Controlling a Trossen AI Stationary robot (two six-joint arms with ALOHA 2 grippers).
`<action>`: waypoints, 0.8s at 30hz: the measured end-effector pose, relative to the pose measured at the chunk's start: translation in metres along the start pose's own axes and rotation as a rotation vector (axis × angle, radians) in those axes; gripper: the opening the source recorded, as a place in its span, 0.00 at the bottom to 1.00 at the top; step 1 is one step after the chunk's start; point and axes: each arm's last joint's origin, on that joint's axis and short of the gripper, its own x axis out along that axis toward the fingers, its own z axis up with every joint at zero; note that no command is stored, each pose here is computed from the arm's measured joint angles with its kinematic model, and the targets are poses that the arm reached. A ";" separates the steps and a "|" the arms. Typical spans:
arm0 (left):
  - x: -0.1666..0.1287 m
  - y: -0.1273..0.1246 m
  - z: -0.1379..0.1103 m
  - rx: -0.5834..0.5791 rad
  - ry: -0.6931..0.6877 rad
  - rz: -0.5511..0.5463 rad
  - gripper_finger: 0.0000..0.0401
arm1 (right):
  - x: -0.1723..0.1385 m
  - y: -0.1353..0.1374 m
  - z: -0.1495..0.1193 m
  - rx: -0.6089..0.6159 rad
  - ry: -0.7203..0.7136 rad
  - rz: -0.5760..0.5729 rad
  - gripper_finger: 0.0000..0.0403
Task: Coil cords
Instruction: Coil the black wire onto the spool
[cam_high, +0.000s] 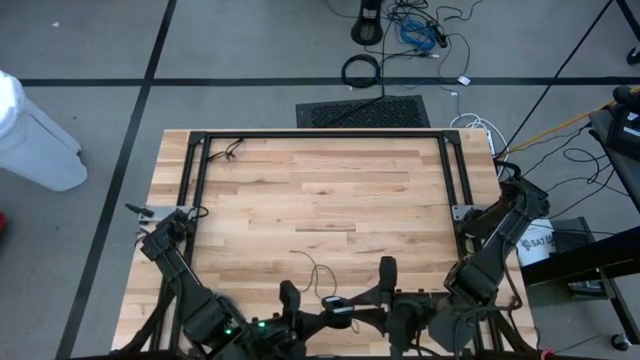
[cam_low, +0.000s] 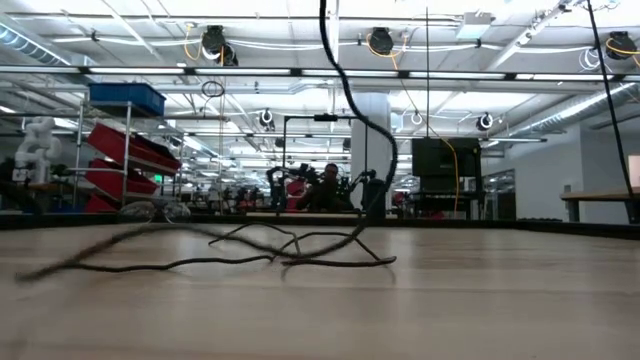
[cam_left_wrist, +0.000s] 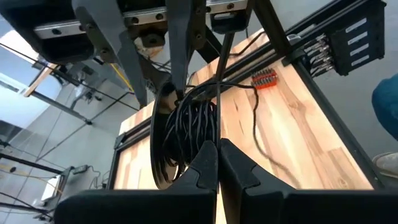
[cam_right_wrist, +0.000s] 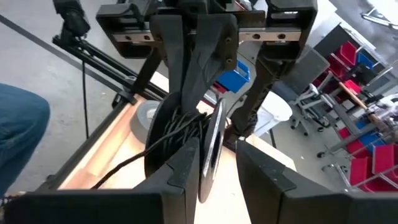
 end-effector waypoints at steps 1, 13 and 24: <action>0.000 0.000 0.000 -0.001 -0.002 0.001 0.00 | 0.000 0.000 0.000 0.004 0.000 0.001 0.23; -0.001 -0.001 0.001 -0.008 -0.009 -0.001 0.00 | 0.011 -0.006 -0.005 0.020 0.015 0.069 0.14; -0.002 -0.001 0.001 -0.008 -0.011 0.008 0.09 | 0.012 -0.007 -0.006 0.016 0.021 0.046 0.01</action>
